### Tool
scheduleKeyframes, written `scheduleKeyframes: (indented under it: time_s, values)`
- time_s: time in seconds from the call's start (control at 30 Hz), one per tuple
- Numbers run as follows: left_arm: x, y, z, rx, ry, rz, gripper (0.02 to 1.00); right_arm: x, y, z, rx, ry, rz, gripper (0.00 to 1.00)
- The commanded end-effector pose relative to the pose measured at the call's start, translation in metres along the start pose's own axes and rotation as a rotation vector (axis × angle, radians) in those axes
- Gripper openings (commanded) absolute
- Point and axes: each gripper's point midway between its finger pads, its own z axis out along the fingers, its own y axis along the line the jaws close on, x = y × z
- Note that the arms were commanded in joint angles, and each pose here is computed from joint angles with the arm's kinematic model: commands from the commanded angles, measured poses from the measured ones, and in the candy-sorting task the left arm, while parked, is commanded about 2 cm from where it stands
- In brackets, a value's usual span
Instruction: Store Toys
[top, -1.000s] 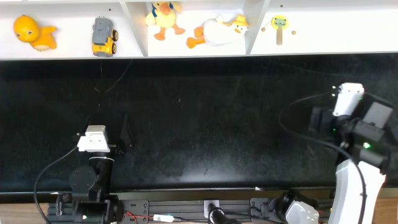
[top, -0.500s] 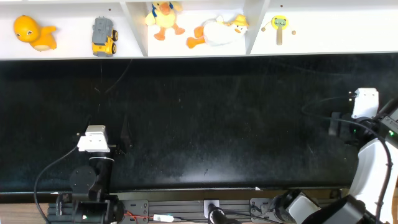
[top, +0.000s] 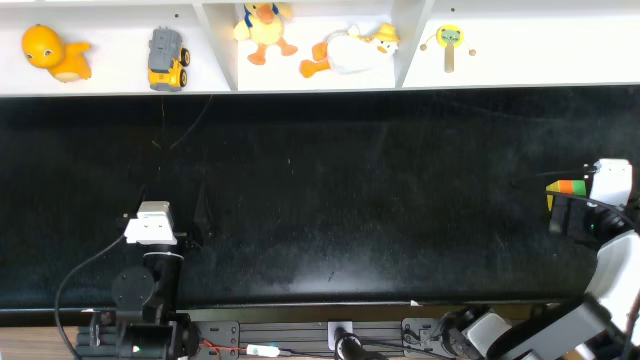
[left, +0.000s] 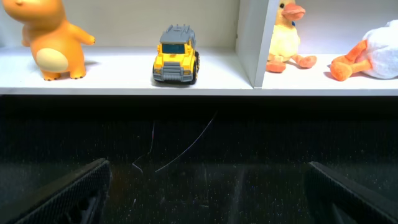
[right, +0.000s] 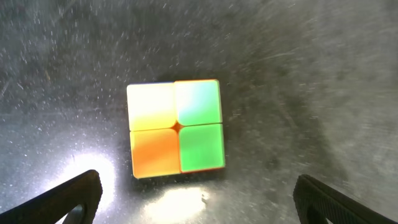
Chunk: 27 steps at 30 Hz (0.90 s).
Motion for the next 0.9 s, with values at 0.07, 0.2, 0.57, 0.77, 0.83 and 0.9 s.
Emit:
scheduleKeyframes:
  time_s: [0.07, 0.2, 0.57, 0.77, 0.83, 0.9]
  values:
    - [0.000, -0.002, 0.000, 0.009, -0.005, -0.022, 0.996, -0.003, 0.001, 0.015, -0.040, -0.026, -0.021, 0.996]
    - [0.000, -0.002, 0.000, 0.009, -0.005, -0.022, 0.998, -0.012, 0.003, 0.020, -0.064, -0.069, -0.026, 0.998]
    - [0.000, -0.002, 0.000, 0.009, -0.005, -0.022, 0.996, -0.008, 0.009, 0.029, -0.096, -0.051, 0.016, 0.941]
    - [0.000, -0.002, 0.000, 0.009, -0.005, -0.022, 0.996, -0.007, 0.009, 0.029, -0.094, -0.047, 0.031, 0.836]
    - [0.000, -0.002, 0.000, 0.009, -0.005, -0.022, 0.996, -0.007, 0.009, 0.029, -0.095, -0.045, 0.039, 0.801]
    - [0.000, -0.002, 0.000, 0.009, -0.005, -0.022, 0.996, -0.007, 0.009, 0.029, -0.095, -0.045, 0.039, 0.744]
